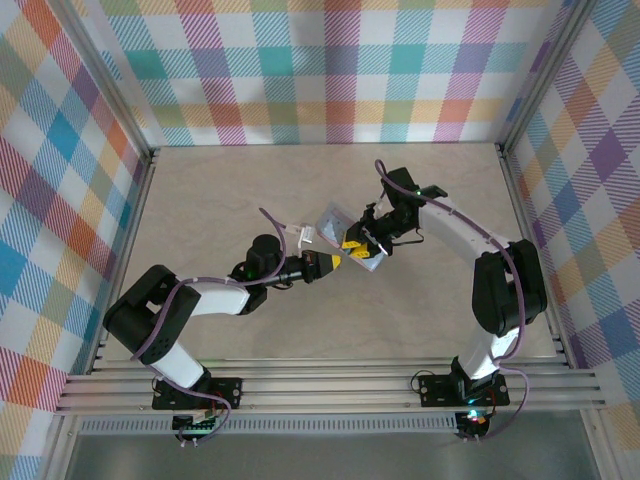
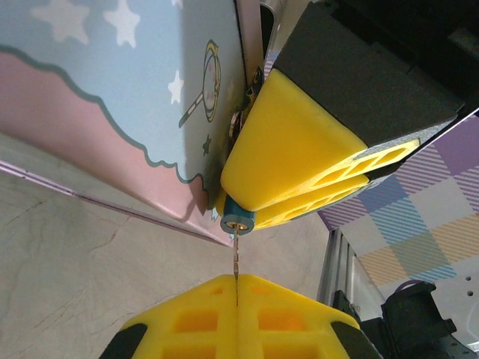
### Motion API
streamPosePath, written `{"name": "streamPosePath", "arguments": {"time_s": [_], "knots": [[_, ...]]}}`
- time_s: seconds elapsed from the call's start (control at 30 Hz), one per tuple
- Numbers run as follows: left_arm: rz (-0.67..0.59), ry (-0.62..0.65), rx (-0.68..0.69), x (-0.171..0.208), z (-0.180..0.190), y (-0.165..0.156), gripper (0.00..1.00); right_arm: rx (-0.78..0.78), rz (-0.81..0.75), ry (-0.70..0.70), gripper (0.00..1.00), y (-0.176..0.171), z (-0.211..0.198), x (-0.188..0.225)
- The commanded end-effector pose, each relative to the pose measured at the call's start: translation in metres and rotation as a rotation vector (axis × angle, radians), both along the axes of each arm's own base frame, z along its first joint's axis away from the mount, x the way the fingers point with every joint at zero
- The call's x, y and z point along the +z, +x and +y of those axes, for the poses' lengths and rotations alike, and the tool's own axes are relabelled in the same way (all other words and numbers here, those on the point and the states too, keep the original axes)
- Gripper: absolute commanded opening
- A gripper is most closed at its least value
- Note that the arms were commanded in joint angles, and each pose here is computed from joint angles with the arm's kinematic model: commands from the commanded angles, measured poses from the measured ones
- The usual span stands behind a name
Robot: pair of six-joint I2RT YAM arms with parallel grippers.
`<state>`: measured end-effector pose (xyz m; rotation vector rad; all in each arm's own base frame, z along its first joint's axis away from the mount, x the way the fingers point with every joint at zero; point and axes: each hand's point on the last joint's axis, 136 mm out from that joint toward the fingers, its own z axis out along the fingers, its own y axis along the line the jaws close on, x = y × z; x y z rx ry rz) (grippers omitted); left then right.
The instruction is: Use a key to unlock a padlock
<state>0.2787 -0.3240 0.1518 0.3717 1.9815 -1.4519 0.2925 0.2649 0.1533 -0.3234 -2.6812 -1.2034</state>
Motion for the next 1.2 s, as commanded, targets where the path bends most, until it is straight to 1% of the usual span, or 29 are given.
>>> {"name": "streamPosePath", "arguments": {"time_s": [0.0,0.8,1.17], "knots": [[-0.098,-0.079,-0.036,0.0326,-0.0044,-0.0012,0.00,0.039,-0.022,0.068,0.00,-0.0061,0.0048,0.0167],[-0.090,-0.116,-0.103,0.0408,-0.0139,-0.0055,0.00,0.044,-0.023,0.092,0.00,-0.0046,0.0003,0.0193],[-0.065,-0.100,-0.082,0.0346,-0.0123,-0.0007,0.00,0.067,-0.017,0.112,0.00,-0.0095,-0.0002,0.0221]]}}
